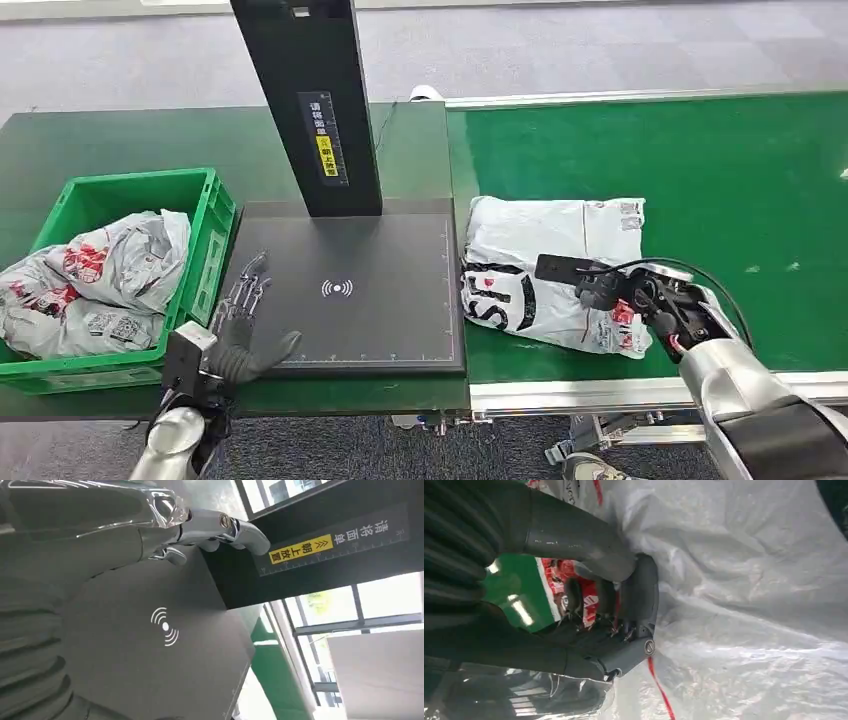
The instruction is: Moved the parcel from conveyor to table for the left to box.
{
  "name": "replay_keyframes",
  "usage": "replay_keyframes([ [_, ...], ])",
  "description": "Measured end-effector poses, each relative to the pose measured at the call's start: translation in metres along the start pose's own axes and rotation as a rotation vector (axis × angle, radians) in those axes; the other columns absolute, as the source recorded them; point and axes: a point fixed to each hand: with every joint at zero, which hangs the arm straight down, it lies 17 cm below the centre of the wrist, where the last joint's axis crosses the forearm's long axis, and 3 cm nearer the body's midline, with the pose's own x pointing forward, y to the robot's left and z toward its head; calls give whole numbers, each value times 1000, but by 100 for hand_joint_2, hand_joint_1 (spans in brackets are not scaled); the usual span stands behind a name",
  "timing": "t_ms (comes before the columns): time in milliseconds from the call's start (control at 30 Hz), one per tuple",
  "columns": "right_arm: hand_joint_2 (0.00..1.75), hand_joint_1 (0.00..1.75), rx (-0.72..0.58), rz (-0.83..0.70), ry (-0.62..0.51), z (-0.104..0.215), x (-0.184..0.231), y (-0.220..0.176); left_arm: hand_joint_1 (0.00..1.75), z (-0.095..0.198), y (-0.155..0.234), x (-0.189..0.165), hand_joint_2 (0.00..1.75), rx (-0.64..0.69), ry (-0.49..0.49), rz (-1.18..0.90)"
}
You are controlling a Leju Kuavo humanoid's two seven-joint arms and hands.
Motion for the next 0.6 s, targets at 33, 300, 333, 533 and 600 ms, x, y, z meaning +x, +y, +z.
replay_keyframes([
  [33,175,175,-12,1,-3,-1,1,-2,0,1,0,0,175,1,0,0],
  [300,175,175,-184,-7,-129,-1,30,-35,0,18,1,-1,175,12,3,4],
  [333,175,175,-216,-9,-148,0,36,-42,0,20,2,-1,175,15,2,4],
  [533,175,175,-349,-43,-244,7,65,-68,0,32,3,-1,175,24,1,6],
  [600,175,175,-416,-69,-289,13,80,-83,0,33,5,1,175,27,-5,0],
])
